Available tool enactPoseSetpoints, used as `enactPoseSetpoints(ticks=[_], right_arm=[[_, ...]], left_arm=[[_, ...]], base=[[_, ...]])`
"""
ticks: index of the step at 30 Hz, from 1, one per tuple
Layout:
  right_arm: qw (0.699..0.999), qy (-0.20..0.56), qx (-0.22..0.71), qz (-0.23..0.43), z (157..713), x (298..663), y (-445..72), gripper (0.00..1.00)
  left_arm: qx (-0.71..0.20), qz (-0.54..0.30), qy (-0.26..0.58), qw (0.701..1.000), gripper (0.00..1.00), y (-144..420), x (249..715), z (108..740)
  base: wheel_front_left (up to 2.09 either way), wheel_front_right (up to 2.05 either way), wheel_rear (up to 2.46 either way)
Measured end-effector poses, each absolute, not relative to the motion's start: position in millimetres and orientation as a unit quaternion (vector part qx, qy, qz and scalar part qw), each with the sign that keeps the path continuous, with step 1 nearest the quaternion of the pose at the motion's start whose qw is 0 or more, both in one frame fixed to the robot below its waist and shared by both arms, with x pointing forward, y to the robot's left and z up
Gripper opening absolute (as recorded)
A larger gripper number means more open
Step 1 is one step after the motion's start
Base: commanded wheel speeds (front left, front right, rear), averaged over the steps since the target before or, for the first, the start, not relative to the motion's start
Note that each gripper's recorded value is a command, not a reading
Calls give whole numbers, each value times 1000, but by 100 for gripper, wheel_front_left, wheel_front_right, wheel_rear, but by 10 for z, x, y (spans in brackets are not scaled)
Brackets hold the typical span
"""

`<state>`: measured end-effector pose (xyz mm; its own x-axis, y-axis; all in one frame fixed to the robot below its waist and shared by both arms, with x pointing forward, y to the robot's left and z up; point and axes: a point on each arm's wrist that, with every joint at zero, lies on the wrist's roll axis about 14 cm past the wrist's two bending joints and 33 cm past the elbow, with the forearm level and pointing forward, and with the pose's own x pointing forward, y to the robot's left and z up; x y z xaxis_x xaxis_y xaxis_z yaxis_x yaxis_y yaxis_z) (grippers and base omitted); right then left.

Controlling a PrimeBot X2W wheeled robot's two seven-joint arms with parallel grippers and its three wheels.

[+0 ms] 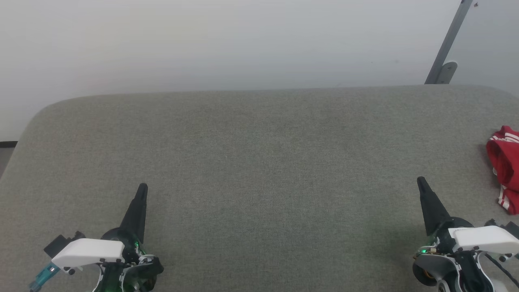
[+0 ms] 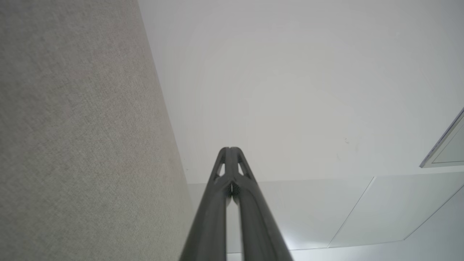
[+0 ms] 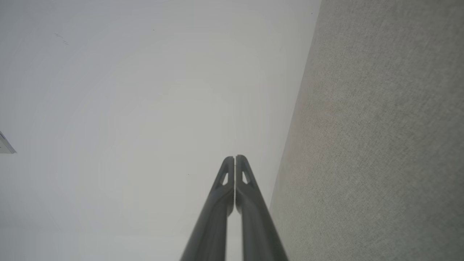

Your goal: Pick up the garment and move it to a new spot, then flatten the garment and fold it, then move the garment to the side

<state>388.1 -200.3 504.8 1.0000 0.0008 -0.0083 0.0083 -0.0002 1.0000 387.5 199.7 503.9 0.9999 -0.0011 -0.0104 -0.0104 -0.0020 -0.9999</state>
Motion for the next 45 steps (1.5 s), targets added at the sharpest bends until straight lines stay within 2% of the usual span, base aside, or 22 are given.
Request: enactPoseSetpoints(ticks=[45], right_arm=[[707,3,707,-3,5049,3881,-2002,0]], left_arm=[[-708,3,4,706,0,1997,3875,5040]], base=[[0,0,0]])
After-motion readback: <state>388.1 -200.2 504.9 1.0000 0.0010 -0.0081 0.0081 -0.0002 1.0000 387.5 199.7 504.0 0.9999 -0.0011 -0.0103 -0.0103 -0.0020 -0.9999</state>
